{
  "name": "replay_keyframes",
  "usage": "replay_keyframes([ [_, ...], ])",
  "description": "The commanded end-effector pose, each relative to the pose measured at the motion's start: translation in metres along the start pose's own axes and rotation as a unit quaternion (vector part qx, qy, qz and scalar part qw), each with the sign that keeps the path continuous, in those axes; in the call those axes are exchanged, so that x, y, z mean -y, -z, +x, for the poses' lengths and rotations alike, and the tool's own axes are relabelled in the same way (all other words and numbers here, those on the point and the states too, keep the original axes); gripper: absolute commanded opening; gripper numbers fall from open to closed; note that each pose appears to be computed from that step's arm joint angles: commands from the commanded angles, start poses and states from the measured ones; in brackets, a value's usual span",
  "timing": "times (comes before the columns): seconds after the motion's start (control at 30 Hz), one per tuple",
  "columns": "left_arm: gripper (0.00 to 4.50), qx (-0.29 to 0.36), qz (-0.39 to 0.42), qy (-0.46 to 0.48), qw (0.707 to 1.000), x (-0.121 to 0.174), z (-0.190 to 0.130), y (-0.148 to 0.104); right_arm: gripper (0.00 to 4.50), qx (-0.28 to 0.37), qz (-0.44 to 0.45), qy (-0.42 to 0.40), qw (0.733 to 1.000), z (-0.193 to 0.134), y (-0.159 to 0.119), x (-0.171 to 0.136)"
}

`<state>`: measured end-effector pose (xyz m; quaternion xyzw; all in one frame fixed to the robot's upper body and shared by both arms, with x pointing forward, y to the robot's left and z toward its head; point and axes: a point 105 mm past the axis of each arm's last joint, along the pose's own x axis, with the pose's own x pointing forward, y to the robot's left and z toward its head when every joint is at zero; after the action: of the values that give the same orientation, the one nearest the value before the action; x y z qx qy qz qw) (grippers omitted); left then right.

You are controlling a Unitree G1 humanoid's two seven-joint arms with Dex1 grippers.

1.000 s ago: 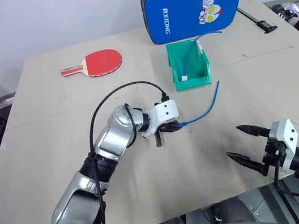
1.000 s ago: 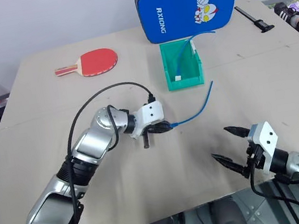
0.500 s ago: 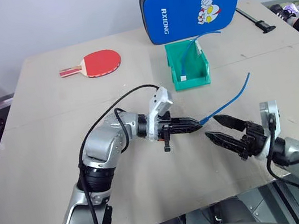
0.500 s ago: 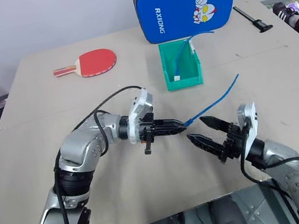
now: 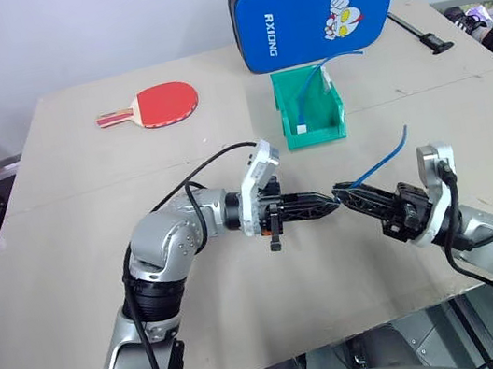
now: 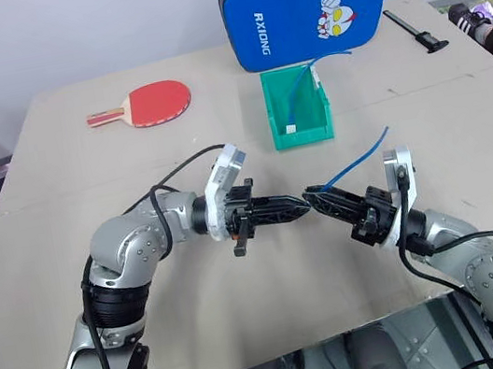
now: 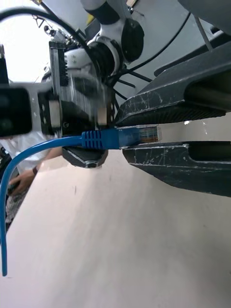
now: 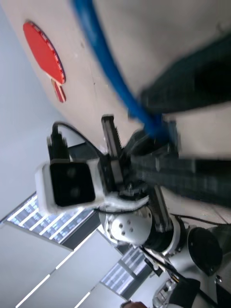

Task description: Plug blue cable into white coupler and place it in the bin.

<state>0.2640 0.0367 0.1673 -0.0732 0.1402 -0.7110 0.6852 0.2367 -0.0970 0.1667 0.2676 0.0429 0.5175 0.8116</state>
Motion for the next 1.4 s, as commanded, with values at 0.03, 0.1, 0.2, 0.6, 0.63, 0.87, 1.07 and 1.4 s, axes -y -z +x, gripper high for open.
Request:
replay_keyframes([
  [0.03, 0.0, 0.008, 0.013, 0.005, 1.0, 0.005, 0.002, -0.007, 0.09, -0.009, -0.004, -0.029, 1.0, 0.005, 0.001, -0.012],
  [0.1, 0.0, 0.01, 0.011, 0.002, 1.0, 0.005, 0.003, -0.008, 0.09, -0.01, -0.004, -0.028, 1.0, 0.006, 0.001, -0.012],
  [0.2, 0.0, 0.014, 0.01, -0.002, 1.0, 0.004, 0.003, -0.009, 0.09, -0.01, -0.004, -0.028, 1.0, 0.007, 0.002, -0.012],
  [0.6, 3.82, 0.035, 0.091, -0.131, 0.986, -0.004, -0.033, -0.012, 0.0, 0.017, -0.028, 0.001, 0.999, 0.0, -0.011, -0.002],
  [0.63, 4.46, 0.032, 0.101, -0.147, 0.983, -0.002, -0.039, -0.01, 0.0, 0.021, -0.032, 0.007, 0.999, -0.002, -0.013, 0.0],
  [0.87, 4.49, -0.016, 0.171, -0.36, 0.917, -0.019, -0.118, 0.026, 0.0, 0.025, -0.057, 0.041, 0.997, -0.016, -0.021, 0.012],
  [1.07, 4.49, -0.091, 0.208, -0.403, 0.887, -0.034, -0.152, 0.066, 0.0, 0.021, -0.054, 0.028, 0.998, -0.01, -0.017, 0.012],
  [1.4, 4.49, -0.134, 0.225, -0.377, 0.888, -0.049, -0.172, 0.079, 0.0, 0.022, -0.062, 0.03, 0.997, -0.008, -0.013, 0.012],
])
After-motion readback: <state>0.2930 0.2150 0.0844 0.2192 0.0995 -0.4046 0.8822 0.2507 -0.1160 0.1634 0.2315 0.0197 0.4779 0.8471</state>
